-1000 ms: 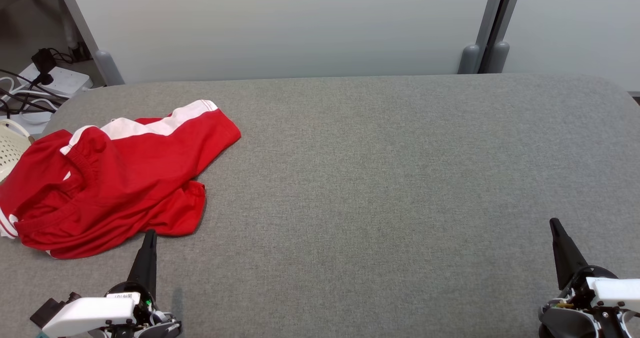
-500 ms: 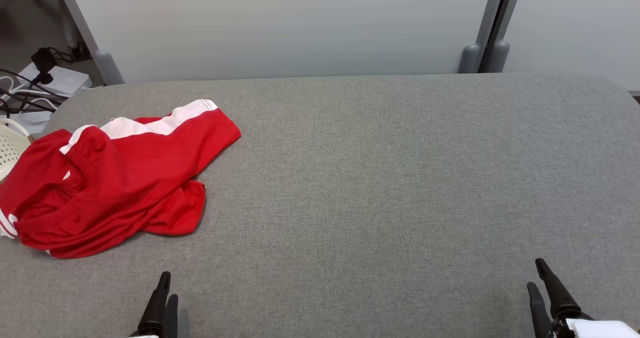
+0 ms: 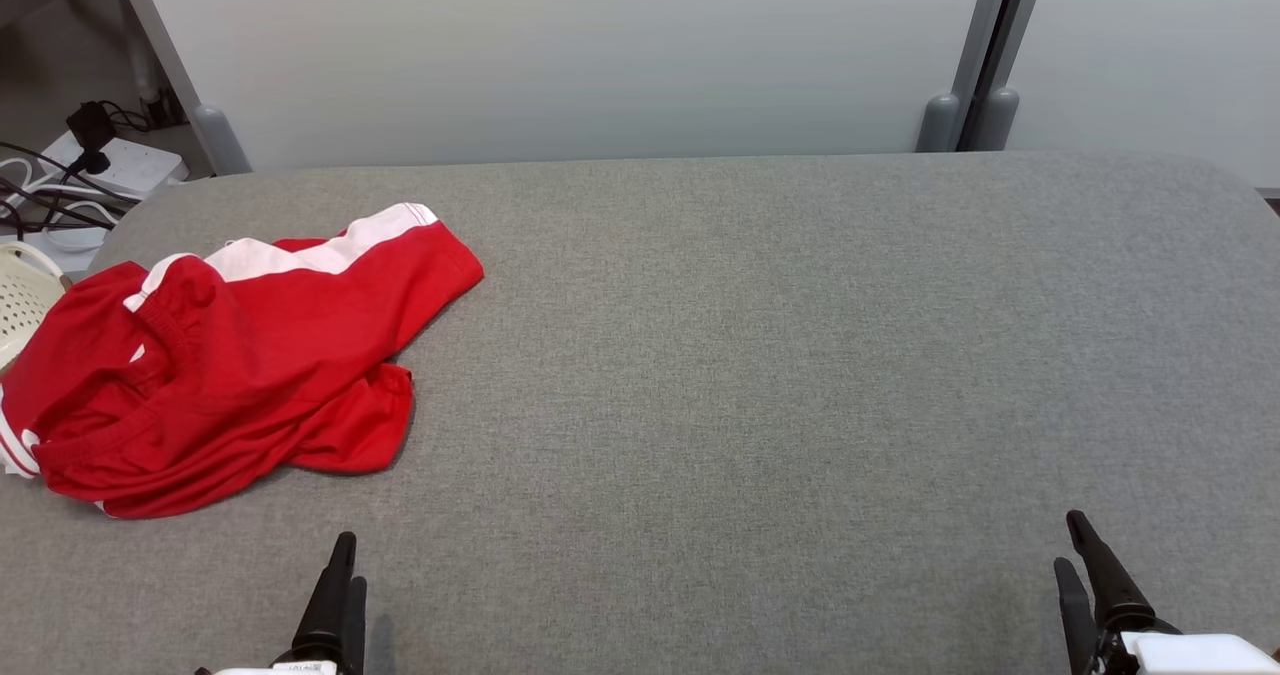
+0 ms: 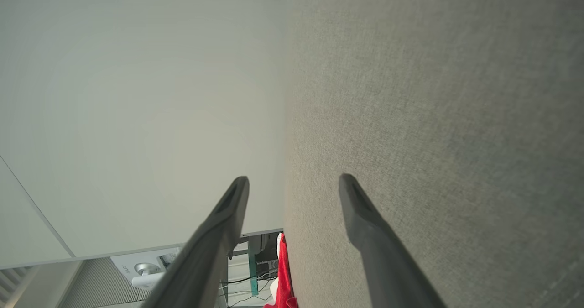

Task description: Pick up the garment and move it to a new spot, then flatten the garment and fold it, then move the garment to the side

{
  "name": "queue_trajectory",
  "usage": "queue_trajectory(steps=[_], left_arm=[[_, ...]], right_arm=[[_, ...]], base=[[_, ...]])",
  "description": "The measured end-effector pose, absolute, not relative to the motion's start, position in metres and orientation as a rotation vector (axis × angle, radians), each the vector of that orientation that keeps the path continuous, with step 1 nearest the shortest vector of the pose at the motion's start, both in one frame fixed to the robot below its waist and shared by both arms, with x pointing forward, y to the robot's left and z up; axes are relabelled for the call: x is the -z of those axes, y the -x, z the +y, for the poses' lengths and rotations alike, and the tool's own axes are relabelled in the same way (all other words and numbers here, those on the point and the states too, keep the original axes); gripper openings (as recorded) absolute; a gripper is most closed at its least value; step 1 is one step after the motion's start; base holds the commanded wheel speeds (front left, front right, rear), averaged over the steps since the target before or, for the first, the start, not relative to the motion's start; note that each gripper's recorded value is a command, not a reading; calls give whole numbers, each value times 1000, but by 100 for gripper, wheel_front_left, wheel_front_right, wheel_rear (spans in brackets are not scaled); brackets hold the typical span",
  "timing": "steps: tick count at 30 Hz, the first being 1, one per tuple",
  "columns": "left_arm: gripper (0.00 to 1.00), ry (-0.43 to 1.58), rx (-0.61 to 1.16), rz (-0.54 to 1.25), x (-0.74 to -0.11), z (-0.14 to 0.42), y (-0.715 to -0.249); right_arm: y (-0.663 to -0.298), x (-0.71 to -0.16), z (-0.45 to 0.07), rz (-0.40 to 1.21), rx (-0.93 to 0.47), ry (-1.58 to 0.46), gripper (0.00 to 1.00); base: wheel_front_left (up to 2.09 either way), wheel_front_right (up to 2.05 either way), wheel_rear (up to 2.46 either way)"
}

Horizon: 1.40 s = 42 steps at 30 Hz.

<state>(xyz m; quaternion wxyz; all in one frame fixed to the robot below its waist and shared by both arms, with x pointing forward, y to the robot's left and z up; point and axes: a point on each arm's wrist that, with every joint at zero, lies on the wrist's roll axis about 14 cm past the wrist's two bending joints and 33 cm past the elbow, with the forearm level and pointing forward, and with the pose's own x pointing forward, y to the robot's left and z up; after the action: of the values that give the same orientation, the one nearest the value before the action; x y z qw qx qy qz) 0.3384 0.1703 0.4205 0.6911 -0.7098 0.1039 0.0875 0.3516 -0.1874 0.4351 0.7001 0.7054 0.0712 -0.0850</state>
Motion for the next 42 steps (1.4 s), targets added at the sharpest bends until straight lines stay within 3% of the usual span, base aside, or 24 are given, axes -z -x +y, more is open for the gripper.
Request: queue_trajectory(steps=[42], left_arm=[[100,880,-28,166,-468,150,-360]], right_arm=[[-364,-475,-166,104,4,-934,100]], base=[[0,0,0]])
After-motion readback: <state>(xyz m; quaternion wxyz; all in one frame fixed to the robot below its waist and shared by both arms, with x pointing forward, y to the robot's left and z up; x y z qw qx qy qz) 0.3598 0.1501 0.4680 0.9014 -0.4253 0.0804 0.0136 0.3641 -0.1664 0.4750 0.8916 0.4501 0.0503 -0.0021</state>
